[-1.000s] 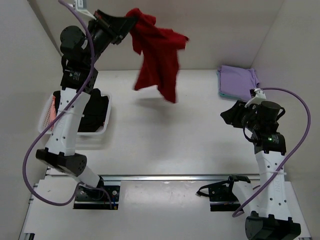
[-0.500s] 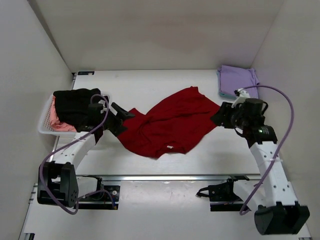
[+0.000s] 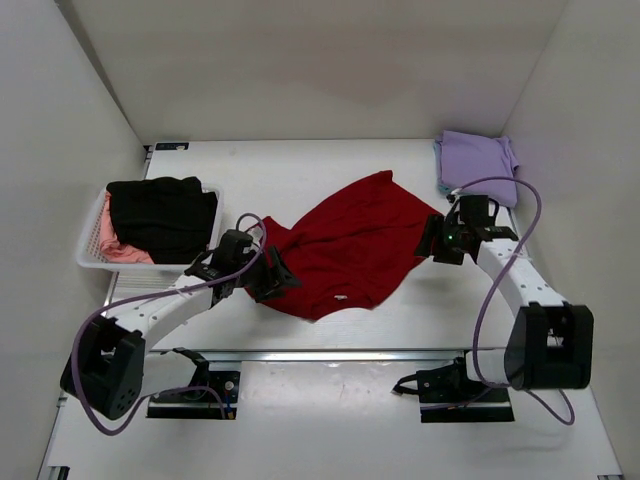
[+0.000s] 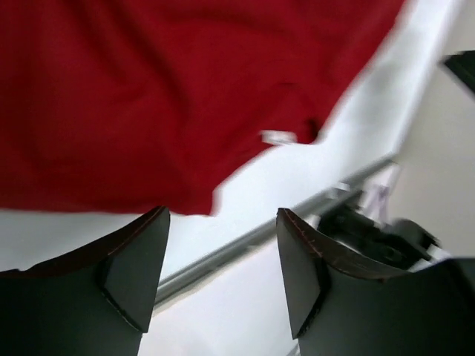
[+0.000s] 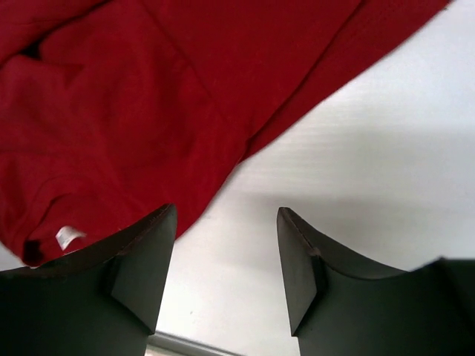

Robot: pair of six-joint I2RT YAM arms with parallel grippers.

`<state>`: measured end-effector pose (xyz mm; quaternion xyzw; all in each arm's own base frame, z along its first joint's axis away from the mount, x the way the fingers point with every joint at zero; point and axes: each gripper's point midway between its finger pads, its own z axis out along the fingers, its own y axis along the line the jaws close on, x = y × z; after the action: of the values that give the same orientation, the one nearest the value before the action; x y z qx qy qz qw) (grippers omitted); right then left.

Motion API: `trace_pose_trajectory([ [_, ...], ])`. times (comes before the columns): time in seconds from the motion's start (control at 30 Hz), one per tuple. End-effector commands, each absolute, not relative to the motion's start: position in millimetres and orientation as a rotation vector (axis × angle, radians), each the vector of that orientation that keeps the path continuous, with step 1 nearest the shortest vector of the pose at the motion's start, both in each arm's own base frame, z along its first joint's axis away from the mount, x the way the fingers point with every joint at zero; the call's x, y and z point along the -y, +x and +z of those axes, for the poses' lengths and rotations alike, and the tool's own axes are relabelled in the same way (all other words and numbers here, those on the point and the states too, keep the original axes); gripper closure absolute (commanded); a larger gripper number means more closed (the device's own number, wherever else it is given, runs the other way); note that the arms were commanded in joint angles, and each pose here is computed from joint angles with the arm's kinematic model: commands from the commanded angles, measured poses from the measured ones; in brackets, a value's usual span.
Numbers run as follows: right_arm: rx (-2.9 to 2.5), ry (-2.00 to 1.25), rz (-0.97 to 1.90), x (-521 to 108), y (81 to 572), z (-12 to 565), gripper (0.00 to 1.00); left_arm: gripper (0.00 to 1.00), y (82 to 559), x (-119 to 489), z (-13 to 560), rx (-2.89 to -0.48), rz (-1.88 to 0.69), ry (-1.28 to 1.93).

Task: Fold and stack the t-shirts
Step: Flatten out the tshirt

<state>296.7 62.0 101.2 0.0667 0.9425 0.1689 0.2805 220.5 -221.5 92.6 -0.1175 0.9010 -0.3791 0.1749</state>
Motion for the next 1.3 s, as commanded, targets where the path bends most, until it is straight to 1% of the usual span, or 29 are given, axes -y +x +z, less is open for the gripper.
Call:
trace_pose_trajectory([
  [0.0,-2.465,0.180,0.410,-58,334,100,0.45,0.30,204,188,52,-2.693,-0.840,-0.434],
  [0.07,-2.474,0.227,0.355,-48,346,92,0.45,0.31,201,176,38,-2.716,-0.754,-0.485],
  [0.1,-2.464,0.248,0.308,-39,361,93,0.44,0.18,202,170,31,-2.727,-0.687,-0.489],
  [0.13,-2.454,0.252,0.292,-37,368,96,0.45,0.09,200,169,28,-2.747,-0.659,-0.476],
  [0.17,-2.455,0.272,0.271,-34,379,96,0.44,0.08,207,170,31,-2.736,-0.635,-0.460],
  [0.23,-2.493,0.335,0.250,-19,395,83,0.45,0.05,199,173,17,-2.820,-0.575,-0.360],
  [0.27,-2.472,0.347,0.247,-16,408,92,0.45,0.05,204,173,18,-2.811,-0.547,-0.348],
  [0.37,-2.525,0.364,0.248,-15,427,79,0.46,0.04,206,176,5,-2.850,-0.511,-0.319],
  [0.47,-2.596,0.370,0.204,-16,431,64,0.47,0.11,213,175,-5,-2.882,-0.476,-0.308],
  [0.5,-2.627,0.378,0.203,-17,430,53,0.47,0.15,215,175,-10,-2.898,-0.457,-0.287],
  [0.53,-2.646,0.385,0.189,-14,427,49,0.47,0.13,220,176,-12,-2.905,-0.444,-0.265],
  [0.57,-2.685,0.382,0.177,-16,421,39,0.47,0.19,226,179,-9,-2.891,-0.457,-0.257],
  [0.6,-2.724,0.377,0.164,-17,414,31,0.47,0.23,230,179,-11,-2.895,-0.461,-0.255],
  [0.67,-2.770,0.368,0.159,-19,405,21,0.50,0.35,238,181,-8,-2.882,-0.491,-0.256],
  [0.7,-2.798,0.371,0.140,-18,398,17,0.55,0.40,243,181,-6,-2.869,-0.503,-0.268],
  [0.73,-2.798,0.365,0.137,-18,398,18,0.71,0.57,246,181,-6,-2.864,-0.516,-0.273],
  [0.77,-2.809,0.363,0.133,-18,392,17,0.82,0.78,250,184,-1,-2.852,-0.541,-0.270],
  [0.8,-2.799,0.365,0.125,-16,391,20,1.00,0.91,255,182,-1,-2.846,-0.542,-0.271],
  [0.83,-2.792,0.364,0.109,-14,391,22,0.99,1.00,258,182,0,-2.842,-0.551,-0.272],
  [0.93,-2.714,0.314,0.077,-18,392,57,1.00,1.00,286,178,13,-2.786,-0.563,-0.292],
  [0.97,-2.724,0.306,0.081,-21,385,59,1.00,1.00,303,174,20,-2.761,-0.555,-0.310],
  [1.03,-2.690,0.285,0.095,-28,371,89,1.00,1.00,351,175,49,-2.664,-0.554,-0.302],
  [1.07,-2.671,0.250,0.121,-40,360,100,1.00,1.00,363,168,43,-2.676,-0.518,-0.300],
  [1.1,-2.714,0.222,0.138,-52,340,94,1.00,1.00,388,165,49,-2.661,-0.495,-0.290],
  [1.13,-2.675,0.190,0.184,-65,331,109,1.00,1.00,417,172,73,-2.590,-0.514,-0.258],
  [1.17,-2.714,0.130,0.203,-85,310,101,1.00,1.00,427,167,60,-2.632,-0.483,-0.260],
  [1.2,-2.719,0.085,0.275,-101,293,101,0.99,1.00,454,172,81,-2.575,-0.486,-0.238],
  [1.23,-2.725,-0.006,0.383,-131,270,103,1.00,1.00,473,173,79,-2.592,-0.471,-0.219],
  [1.27,-2.713,-0.114,0.478,-164,253,107,1.00,1.00,479,174,60,-2.630,-0.464,-0.222],
])
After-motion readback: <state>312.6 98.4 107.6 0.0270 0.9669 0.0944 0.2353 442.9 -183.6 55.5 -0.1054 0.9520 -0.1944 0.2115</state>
